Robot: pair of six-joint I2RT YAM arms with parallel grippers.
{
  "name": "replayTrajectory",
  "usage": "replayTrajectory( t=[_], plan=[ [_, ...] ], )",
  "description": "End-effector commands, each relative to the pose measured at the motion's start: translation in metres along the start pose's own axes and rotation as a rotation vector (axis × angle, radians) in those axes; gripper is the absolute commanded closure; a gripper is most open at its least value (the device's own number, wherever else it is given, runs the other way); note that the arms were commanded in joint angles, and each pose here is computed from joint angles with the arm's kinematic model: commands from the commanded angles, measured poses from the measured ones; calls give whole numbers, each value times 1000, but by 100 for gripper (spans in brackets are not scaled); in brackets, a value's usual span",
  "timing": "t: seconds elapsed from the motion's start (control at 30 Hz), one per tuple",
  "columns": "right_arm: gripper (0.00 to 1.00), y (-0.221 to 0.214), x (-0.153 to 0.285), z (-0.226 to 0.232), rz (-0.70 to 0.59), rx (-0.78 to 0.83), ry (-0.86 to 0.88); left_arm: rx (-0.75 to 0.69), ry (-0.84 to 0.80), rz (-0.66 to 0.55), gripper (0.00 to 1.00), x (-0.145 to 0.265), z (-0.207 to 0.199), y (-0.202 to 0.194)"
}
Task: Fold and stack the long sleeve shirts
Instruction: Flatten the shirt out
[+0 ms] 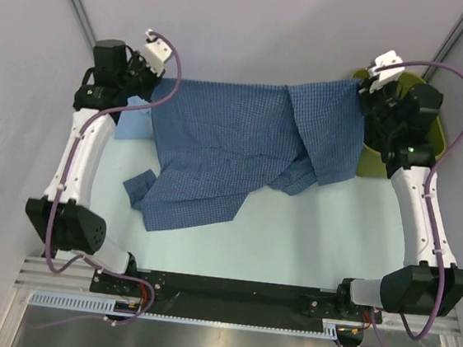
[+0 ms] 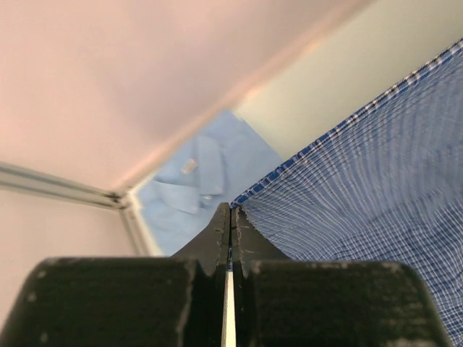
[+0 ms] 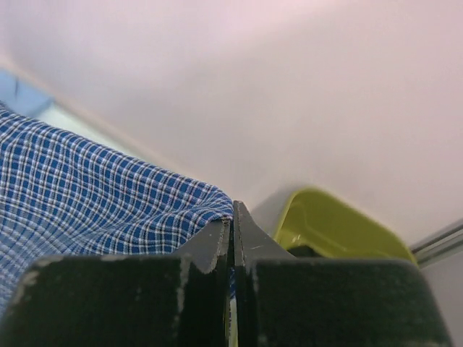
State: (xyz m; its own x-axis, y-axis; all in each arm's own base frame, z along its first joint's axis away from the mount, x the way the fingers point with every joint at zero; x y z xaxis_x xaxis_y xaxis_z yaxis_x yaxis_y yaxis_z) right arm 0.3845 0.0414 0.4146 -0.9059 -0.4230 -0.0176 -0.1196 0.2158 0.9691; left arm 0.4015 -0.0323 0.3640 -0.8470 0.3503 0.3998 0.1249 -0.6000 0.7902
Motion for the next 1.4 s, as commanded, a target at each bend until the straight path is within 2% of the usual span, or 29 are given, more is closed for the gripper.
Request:
replayTrajectory(
  t=[0.0, 0.1, 0.3, 0.43, 0.53, 0.77, 0.93, 1.1, 1.23, 1.27, 1.3, 1.37],
  plan=[
    [100, 79, 25, -26, -219, -51, -115, -28, 247, -126, 100, 59, 31, 47],
    [100, 110, 36, -33, -300, -46, -163, -22, 347, -176, 100, 83, 40, 61],
    [100, 170, 67, -35, -441, -35, -219, -19, 432, -298, 100, 133, 44, 95],
    [100, 206, 103, -31, -526, -1, -267, -44, 493, -419, 100, 189, 37, 121],
    [100, 234, 144, -21, -610, 47, -310, -62, 541, -492, 100, 224, 31, 133],
    [100, 287, 255, 7, -825, 179, -464, -139, 704, -683, 100, 337, 5, 155],
    [100, 328, 326, 29, -980, 235, -516, -194, 708, -837, 100, 397, -21, 171],
    [100, 351, 361, 45, -1055, 294, -512, -205, 772, -942, 100, 454, -36, 184],
    [100, 334, 337, 42, -947, 296, -464, -211, 792, -844, 100, 439, -30, 173],
    [100, 326, 328, 40, -916, 303, -453, -216, 786, -807, 100, 428, -27, 168],
    [100, 302, 297, 33, -828, 316, -417, -209, 749, -733, 100, 399, -22, 156],
    [100, 275, 277, 34, -749, 321, -376, -242, 729, -638, 100, 372, -21, 138]
  ],
)
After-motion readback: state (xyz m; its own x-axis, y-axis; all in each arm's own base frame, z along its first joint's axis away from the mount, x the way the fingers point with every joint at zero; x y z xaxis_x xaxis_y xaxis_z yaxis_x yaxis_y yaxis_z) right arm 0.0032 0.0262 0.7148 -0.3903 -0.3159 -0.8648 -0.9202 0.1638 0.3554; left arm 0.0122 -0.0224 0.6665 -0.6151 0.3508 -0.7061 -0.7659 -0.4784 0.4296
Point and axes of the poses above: each gripper's point midway between its finger pads, its own x axis back along the fingers, its own z axis along the line the jaws close on, y = z × x, the point moved 6 cm from there along x, back along the fingers, and after that the axes turned 8 degrees about -x, right-handed, at the moved point
